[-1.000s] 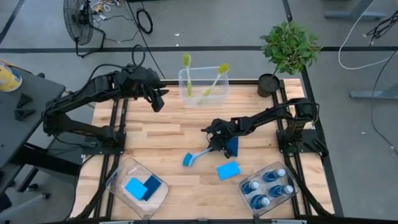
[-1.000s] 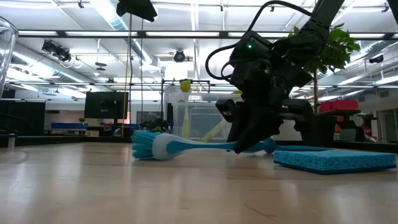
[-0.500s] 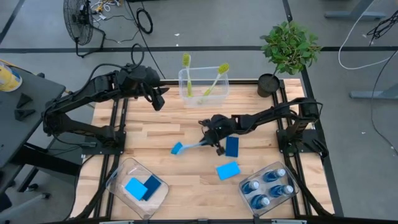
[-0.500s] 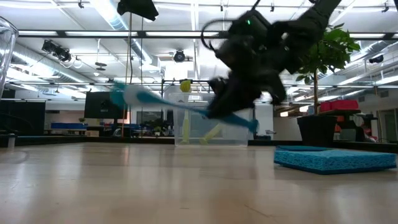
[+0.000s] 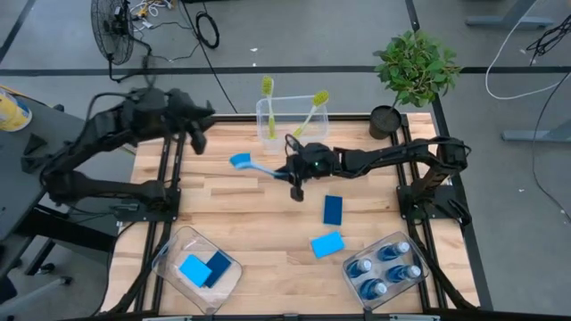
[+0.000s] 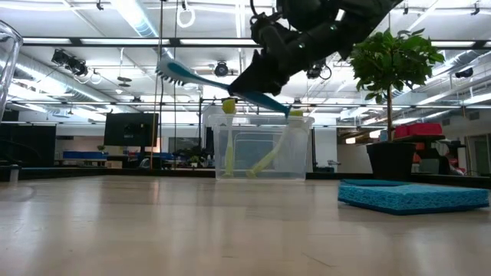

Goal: Pick & Place Kitchen Sink Supplies
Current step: Put the blue dish brush into the top center transparent bin

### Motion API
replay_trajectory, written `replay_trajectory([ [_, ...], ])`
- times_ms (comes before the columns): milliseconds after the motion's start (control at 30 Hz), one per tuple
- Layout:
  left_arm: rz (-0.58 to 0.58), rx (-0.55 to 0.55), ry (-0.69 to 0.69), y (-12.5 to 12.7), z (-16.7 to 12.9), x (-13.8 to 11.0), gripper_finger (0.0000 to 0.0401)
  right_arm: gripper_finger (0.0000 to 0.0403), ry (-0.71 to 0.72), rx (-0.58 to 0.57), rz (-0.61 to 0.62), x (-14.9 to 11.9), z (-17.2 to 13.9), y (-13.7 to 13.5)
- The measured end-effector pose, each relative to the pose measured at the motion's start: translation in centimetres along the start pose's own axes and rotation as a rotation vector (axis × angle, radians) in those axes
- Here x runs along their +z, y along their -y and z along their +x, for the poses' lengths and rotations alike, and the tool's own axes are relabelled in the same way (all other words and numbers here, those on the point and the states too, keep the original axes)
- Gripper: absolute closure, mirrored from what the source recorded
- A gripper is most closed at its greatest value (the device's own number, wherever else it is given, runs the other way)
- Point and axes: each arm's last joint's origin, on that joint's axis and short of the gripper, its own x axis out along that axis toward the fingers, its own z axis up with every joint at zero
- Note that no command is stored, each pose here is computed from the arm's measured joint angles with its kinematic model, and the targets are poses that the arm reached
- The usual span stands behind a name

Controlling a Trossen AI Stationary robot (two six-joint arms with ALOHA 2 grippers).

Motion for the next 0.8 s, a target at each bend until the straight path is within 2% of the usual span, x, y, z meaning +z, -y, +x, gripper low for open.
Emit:
replay_trajectory([
  [100,-0.015,0.001,0.029,-0.4,-1.5,-0.1,0.0277,0.0346,0.023,-0.03,0.056,0.8,-0.3,0.9],
  [233,-0.055,-0.046,0.044,-0.4,-2.2,-0.2,0.0277,0.0346,0.079,-0.122,0.054,2.8,-0.6,2.0],
  [400,-0.055,-0.074,0.036,-0.2,-1.7,-0.4,0.0277,0.0346,0.152,-0.202,0.059,6.1,-1.5,4.1],
  [533,-0.05,-0.071,0.01,0.0,0.0,-1.8,0.0277,0.0346,0.161,-0.3,0.012,7.7,-2.6,6.8],
  [633,-0.051,-0.071,0.012,0.2,0.9,-2.9,0.0277,0.0346,0.148,-0.359,0.003,7.6,-3.3,9.2],
  [800,-0.074,-0.072,0.028,0.2,1.6,-4.0,0.0277,0.0346,0.086,-0.417,0.063,6.3,-4.5,13.3],
])
